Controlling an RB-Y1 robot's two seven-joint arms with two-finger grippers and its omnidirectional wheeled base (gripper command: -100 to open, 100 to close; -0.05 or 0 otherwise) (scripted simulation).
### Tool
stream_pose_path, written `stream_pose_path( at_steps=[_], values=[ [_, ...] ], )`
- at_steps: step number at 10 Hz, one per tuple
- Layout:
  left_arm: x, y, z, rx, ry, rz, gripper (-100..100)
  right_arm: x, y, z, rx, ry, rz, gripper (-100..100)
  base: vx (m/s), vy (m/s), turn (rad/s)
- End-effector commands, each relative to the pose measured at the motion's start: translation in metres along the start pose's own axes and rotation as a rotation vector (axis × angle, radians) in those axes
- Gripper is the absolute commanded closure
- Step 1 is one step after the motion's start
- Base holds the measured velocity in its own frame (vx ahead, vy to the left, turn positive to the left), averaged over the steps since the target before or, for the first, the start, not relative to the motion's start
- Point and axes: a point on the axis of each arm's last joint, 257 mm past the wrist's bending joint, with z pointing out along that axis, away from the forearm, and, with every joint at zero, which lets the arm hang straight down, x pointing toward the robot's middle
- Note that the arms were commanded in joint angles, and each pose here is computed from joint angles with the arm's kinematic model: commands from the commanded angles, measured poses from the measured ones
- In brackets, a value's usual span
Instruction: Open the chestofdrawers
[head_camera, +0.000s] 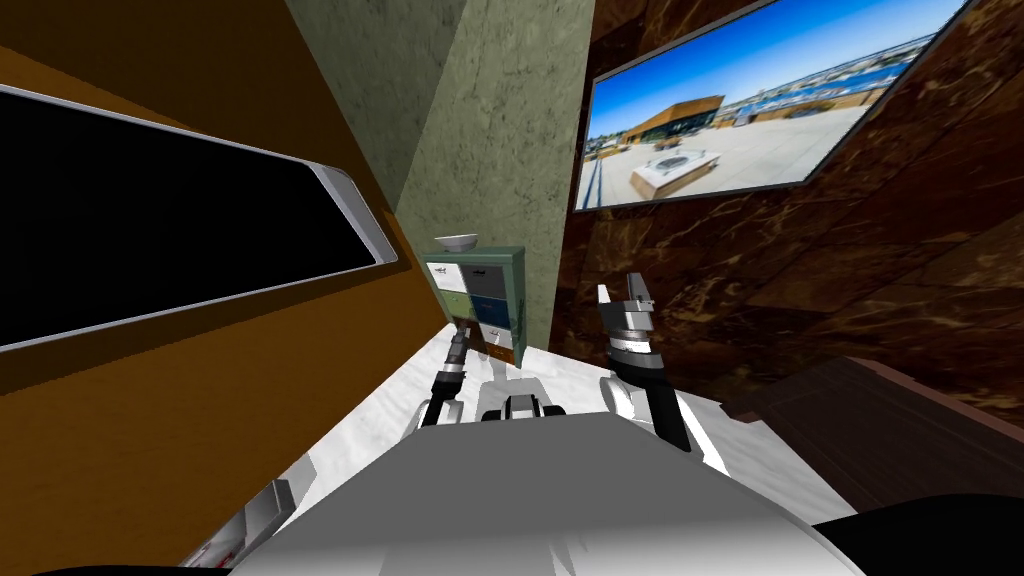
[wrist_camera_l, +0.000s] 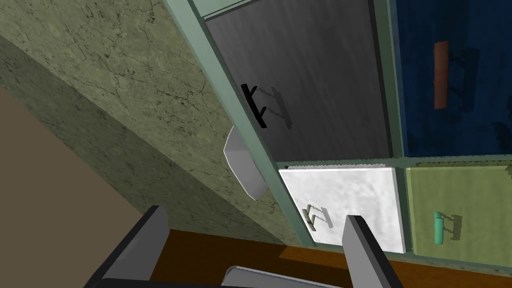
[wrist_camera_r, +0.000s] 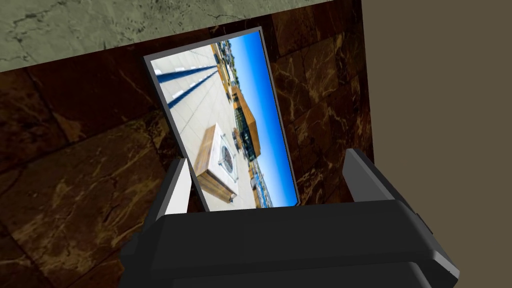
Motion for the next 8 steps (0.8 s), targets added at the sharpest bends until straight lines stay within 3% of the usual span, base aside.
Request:
stream_pose_path(
  at_steps=[1, 8],
  values=[
    [0.007, 0.016, 0.001, -0.028, 0.01, -0.009, -100, 0.0, 0.0, 0.0, 0.0, 0.0, 0.0, 0, 0.088, 0.005, -0.043],
    [0.033, 0.065, -0.003, -0.118, 0.057, -0.024, -100, 0.0, 0.0, 0.0, 0.0, 0.0, 0.0, 0, 0.105, 0.011, -0.05]
  ],
)
